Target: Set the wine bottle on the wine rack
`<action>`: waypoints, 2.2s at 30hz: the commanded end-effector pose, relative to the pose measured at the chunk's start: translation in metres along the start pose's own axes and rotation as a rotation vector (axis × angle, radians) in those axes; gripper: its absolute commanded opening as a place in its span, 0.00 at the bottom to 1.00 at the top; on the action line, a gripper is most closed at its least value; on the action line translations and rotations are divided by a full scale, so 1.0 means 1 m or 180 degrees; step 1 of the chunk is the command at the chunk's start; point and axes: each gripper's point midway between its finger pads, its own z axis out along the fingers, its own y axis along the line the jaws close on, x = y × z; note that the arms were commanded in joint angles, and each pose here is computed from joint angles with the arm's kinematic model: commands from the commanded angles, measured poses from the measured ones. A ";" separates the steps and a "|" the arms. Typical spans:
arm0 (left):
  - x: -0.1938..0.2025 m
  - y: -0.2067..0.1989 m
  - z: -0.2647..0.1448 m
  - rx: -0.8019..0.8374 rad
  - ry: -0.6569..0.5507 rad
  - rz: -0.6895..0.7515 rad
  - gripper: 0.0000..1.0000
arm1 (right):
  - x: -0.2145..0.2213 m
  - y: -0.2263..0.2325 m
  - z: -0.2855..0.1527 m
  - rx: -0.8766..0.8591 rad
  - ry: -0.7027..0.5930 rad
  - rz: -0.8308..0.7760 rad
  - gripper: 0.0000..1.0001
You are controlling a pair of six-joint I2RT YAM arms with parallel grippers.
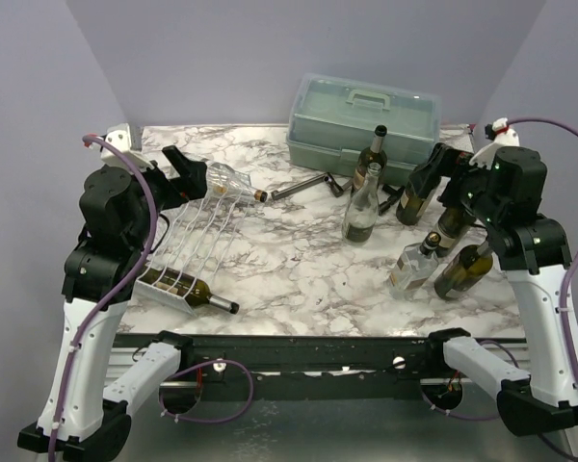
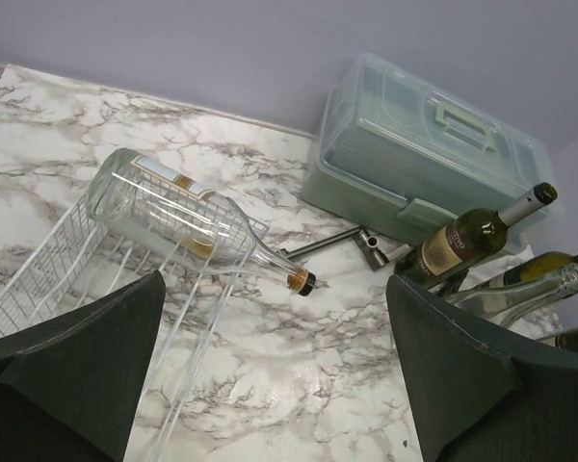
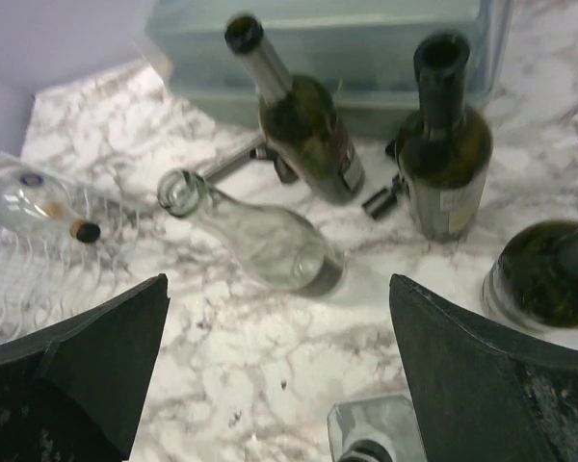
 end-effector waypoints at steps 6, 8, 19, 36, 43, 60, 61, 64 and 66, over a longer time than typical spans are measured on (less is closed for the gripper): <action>0.029 0.006 0.012 -0.0035 0.0304 0.0040 0.99 | 0.070 -0.030 -0.023 0.0430 0.0890 -0.0207 1.00; 0.033 0.004 0.017 -0.0009 0.0361 0.0019 0.99 | 0.079 -0.033 -0.024 0.0512 0.0987 -0.0255 1.00; 0.049 -0.014 0.033 0.0314 0.0647 0.0084 0.99 | 0.114 -0.031 -0.039 0.0537 0.1457 -0.0369 0.89; 0.050 -0.051 0.079 0.0833 0.0805 0.0018 0.99 | 0.150 -0.049 -0.039 0.0772 0.1793 -0.0359 0.60; 0.067 -0.047 0.086 0.0885 0.0814 0.0016 0.99 | 0.156 -0.051 -0.034 0.0799 0.1854 -0.0364 0.46; 0.059 -0.004 0.069 0.0370 0.0365 0.0298 0.99 | 0.153 0.017 -0.013 -0.0099 0.1999 0.0244 0.01; 0.060 -0.002 0.069 0.0346 0.0358 0.0303 0.99 | 0.151 0.027 -0.011 -0.0225 0.1968 0.0363 0.01; 0.061 0.000 0.069 0.0329 0.0369 0.0295 0.99 | 0.141 0.049 -0.006 -0.0497 0.1822 0.0696 0.01; 0.063 0.001 0.070 0.0322 0.0374 0.0290 0.99 | 0.139 0.064 -0.002 -0.0680 0.1766 0.0982 0.01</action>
